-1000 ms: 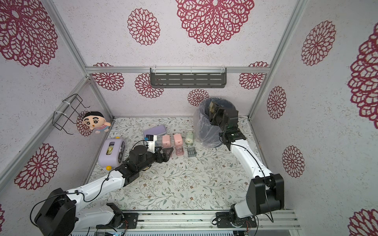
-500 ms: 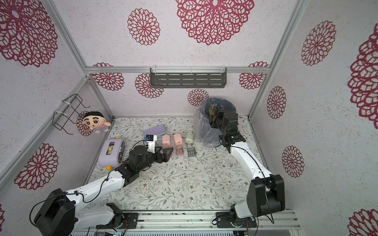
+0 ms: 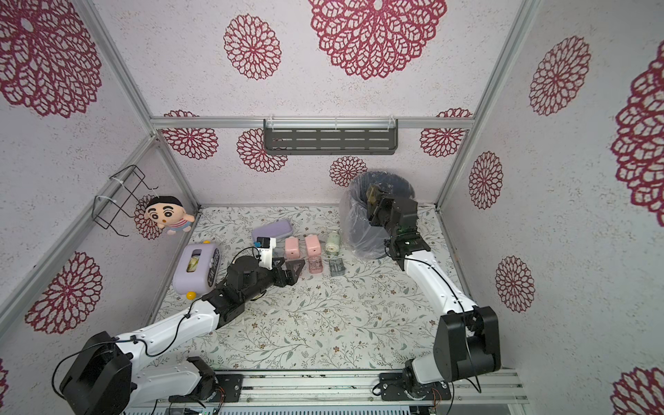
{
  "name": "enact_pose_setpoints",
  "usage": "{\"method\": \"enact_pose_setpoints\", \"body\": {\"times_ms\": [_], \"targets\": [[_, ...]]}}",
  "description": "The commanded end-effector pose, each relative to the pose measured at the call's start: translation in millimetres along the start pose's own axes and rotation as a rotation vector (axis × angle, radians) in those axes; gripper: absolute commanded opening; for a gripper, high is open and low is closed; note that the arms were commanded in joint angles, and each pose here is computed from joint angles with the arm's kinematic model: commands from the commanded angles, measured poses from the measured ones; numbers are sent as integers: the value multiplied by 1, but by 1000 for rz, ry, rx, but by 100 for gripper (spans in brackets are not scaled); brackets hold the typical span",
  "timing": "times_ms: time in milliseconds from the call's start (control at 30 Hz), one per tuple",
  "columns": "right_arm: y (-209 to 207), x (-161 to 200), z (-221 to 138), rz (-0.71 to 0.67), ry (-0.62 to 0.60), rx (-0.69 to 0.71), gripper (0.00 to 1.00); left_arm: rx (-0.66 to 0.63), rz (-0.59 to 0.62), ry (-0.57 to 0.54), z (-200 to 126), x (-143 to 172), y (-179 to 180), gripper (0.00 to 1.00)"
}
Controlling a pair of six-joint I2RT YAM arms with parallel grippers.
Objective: Take out the pencil sharpener tray and clean the shavings
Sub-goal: Pour the shavings into the trash bin.
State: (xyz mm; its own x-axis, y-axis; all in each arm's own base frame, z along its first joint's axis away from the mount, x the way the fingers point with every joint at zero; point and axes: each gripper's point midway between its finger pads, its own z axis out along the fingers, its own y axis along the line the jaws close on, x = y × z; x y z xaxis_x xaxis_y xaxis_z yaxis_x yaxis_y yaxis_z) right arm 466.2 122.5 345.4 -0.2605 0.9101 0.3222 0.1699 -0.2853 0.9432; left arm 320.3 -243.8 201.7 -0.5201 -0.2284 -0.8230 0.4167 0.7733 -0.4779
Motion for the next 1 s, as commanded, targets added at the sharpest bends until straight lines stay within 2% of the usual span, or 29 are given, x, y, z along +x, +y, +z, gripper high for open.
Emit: {"method": "enact_pose_setpoints", "body": {"times_ms": [0,300,567,733,967], "targets": [[35,18,-2,-133,75,-73,30,33,9,-8,-3,-3,-10,97],[51,60,-11,-497,289,-139,31,67,36,35,-1,-12,-25,97],[30,79,-53,-935,362,-145,32,82,-102,131,-1,-14,-38,97],[-8,88,-82,-1149,405,-142,33,98,-155,123,-12,-16,-42,97],[-82,94,-106,-1323,496,-117,33,60,-175,98,-16,-13,-31,97]]}}
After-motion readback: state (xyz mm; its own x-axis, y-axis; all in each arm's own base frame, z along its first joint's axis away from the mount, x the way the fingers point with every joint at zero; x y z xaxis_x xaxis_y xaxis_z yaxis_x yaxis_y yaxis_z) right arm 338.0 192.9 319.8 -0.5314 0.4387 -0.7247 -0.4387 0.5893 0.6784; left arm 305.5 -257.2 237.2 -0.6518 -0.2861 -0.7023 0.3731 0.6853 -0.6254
